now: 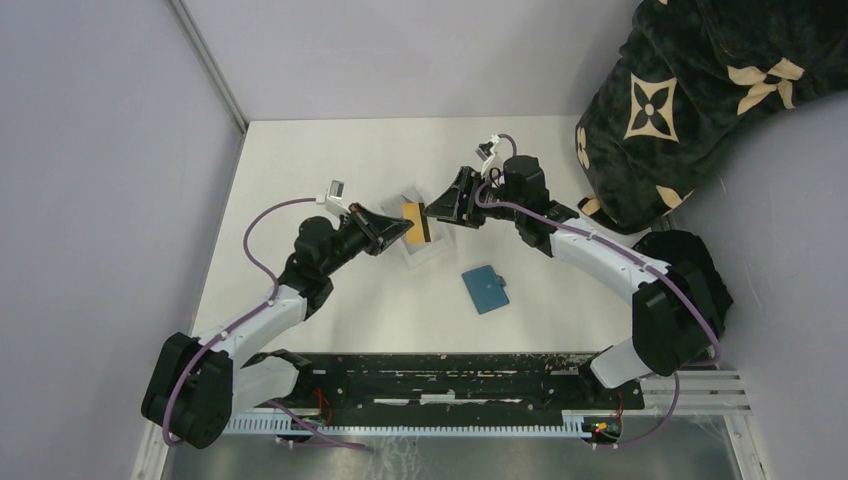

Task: Put the credit cards into the card holder
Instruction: Pick up the credit card from the storage box.

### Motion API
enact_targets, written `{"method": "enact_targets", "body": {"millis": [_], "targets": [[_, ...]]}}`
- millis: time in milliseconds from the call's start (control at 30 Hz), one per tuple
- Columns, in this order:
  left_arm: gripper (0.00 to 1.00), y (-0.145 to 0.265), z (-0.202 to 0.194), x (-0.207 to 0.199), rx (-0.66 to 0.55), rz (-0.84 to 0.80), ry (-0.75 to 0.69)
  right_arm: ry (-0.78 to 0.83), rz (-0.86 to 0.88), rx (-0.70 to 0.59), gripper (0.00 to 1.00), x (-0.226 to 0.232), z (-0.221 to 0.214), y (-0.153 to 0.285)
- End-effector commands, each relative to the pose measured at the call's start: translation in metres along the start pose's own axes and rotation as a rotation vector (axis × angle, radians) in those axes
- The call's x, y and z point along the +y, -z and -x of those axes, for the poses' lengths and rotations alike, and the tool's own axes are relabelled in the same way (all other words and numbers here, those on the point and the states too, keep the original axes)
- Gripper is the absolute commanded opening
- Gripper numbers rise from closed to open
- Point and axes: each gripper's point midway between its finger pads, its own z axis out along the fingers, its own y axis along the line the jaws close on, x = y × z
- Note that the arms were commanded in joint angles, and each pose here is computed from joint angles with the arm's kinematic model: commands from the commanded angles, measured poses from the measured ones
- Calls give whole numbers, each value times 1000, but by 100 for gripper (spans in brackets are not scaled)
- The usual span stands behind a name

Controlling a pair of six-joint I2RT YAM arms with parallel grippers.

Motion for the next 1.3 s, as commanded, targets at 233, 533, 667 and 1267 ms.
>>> {"method": "enact_targets", "body": {"millis": [233,533,667,1267], "targets": [[3,-11,11,-41,-8,-140,35,-25,134,11,61,20,3,-13],[3,-18,12,-38,-8,-143,59,-85,192,31,28,24,1,-20],[3,-19,14,-36,-20,-145,75,-120,211,35,5,24,-1,-21],[53,-3,-10,57,-52,316,-47,152,-378,181,1,-53,-33,49]]}}
